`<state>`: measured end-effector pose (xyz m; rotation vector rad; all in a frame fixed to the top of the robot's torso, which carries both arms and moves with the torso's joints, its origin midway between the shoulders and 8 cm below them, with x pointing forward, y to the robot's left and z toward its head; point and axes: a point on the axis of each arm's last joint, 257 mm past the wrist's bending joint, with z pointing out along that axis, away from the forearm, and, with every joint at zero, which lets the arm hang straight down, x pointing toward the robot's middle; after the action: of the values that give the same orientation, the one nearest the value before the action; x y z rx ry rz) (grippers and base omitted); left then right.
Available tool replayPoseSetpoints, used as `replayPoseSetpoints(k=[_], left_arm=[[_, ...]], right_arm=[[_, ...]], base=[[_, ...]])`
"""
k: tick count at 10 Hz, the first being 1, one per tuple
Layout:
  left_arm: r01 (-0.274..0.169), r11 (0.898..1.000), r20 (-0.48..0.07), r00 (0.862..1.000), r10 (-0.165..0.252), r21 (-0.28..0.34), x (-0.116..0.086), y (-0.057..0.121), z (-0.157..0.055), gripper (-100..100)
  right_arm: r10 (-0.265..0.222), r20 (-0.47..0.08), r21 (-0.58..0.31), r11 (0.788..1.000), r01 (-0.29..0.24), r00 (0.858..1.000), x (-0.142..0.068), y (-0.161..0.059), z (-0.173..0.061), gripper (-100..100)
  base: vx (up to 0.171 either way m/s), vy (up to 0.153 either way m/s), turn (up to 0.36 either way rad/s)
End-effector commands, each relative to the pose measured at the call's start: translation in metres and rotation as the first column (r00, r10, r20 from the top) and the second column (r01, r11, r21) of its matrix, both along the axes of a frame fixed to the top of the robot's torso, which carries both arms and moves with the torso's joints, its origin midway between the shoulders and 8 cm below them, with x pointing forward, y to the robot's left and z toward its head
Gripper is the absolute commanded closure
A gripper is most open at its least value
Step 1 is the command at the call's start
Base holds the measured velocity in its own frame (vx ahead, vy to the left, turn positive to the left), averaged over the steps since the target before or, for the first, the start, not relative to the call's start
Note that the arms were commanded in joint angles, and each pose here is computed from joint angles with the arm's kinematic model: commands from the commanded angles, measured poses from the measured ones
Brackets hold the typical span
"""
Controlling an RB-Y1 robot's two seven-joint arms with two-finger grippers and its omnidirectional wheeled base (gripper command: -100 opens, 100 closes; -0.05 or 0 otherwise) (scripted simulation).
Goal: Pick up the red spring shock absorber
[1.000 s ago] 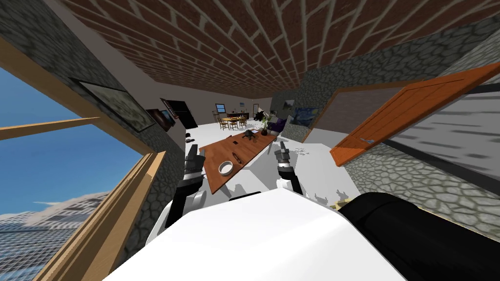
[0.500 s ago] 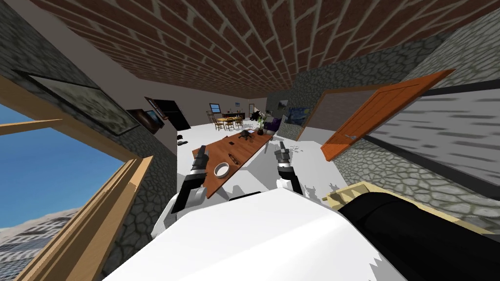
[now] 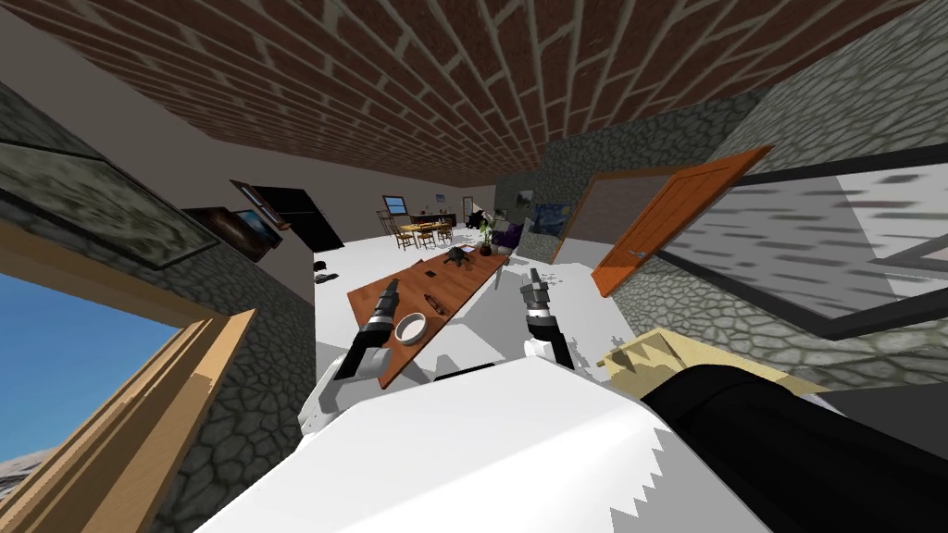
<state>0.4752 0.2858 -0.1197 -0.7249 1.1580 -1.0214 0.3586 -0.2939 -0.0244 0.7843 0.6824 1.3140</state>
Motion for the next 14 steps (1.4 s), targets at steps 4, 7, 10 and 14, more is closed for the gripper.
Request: replayPoseSetpoints(k=[4, 7, 10, 14], left_arm=[[-0.022, 0.998, -0.129, 0.991, 0.029, 0.054, 0.027, 0.019, -0.041, -100], [-0.036, 0.995, -0.222, 0.973, 0.056, 0.094, 0.045, 0.034, -0.069, -100], [-0.047, 0.991, -0.304, 0.949, 0.085, 0.129, 0.06, 0.049, -0.093, -100], [-0.064, 0.985, -0.423, 0.897, 0.127, 0.159, 0.069, 0.071, -0.134, -100]], right_arm=[[0.0, 0.0, 0.0, 1.0, 0.0, 1.0, 0.0, 0.0, 0.0, 0], [0.0, 0.0, 0.0, 1.0, 0.0, 1.0, 0.0, 0.0, 0.0, 0], [0.0, 0.0, 0.0, 1.0, 0.0, 1.0, 0.0, 0.0, 0.0, 0], [0.0, 0.0, 0.0, 1.0, 0.0, 1.0, 0.0, 0.0, 0.0, 0]], base=[[0.011, -0.02, -0.111], [0.012, -0.016, -0.092], [0.016, -0.017, -0.122], [0.016, -0.016, -0.066]])
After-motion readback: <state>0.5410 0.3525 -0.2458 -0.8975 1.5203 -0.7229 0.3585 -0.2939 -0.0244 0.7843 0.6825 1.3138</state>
